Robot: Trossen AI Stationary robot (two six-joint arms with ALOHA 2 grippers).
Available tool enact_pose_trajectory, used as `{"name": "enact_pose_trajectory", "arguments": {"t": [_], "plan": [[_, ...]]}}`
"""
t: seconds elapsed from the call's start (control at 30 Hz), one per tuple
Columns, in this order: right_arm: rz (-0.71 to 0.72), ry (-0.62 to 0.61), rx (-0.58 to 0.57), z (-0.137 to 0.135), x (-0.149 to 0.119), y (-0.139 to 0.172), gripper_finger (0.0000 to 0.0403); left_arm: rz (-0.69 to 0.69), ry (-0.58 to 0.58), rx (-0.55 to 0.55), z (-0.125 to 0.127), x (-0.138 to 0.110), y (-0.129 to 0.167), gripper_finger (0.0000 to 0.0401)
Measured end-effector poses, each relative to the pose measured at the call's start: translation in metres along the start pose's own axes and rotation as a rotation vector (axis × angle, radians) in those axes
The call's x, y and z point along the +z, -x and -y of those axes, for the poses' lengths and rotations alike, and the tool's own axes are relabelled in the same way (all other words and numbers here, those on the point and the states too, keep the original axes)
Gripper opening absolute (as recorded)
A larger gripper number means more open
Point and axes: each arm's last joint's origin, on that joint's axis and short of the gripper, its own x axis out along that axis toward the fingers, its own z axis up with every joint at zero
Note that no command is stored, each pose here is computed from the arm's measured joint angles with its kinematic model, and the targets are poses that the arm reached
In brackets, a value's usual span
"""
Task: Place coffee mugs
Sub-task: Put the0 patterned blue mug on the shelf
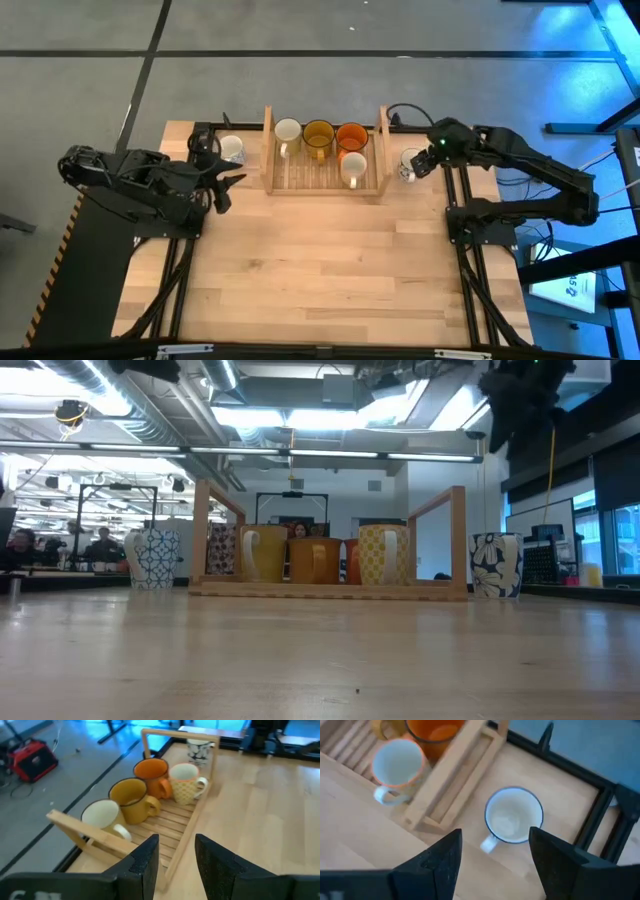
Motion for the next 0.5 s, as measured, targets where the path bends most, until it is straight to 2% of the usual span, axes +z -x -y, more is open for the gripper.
{"name": "enact_pose_trajectory", "arguments": {"t": [0.13,0.3,0.5], "plan": [[-0.083,0.012,-0.004,0.015,0.001,-0.011,0.0218,-0.01,0.044,0.034,-0.002,0.001,-0.004,0.0121],[-0.163,0.005,-0.002,0.025,0.003,-0.036,0.0218,-0.019,0.046,0.071,-0.004,0.002,-0.009,0.0121],[-0.29,-0.069,-0.067,0.041,-0.005,-0.071,0.0218,-0.022,0.041,0.109,-0.006,0.005,-0.015,0.0121]]}}
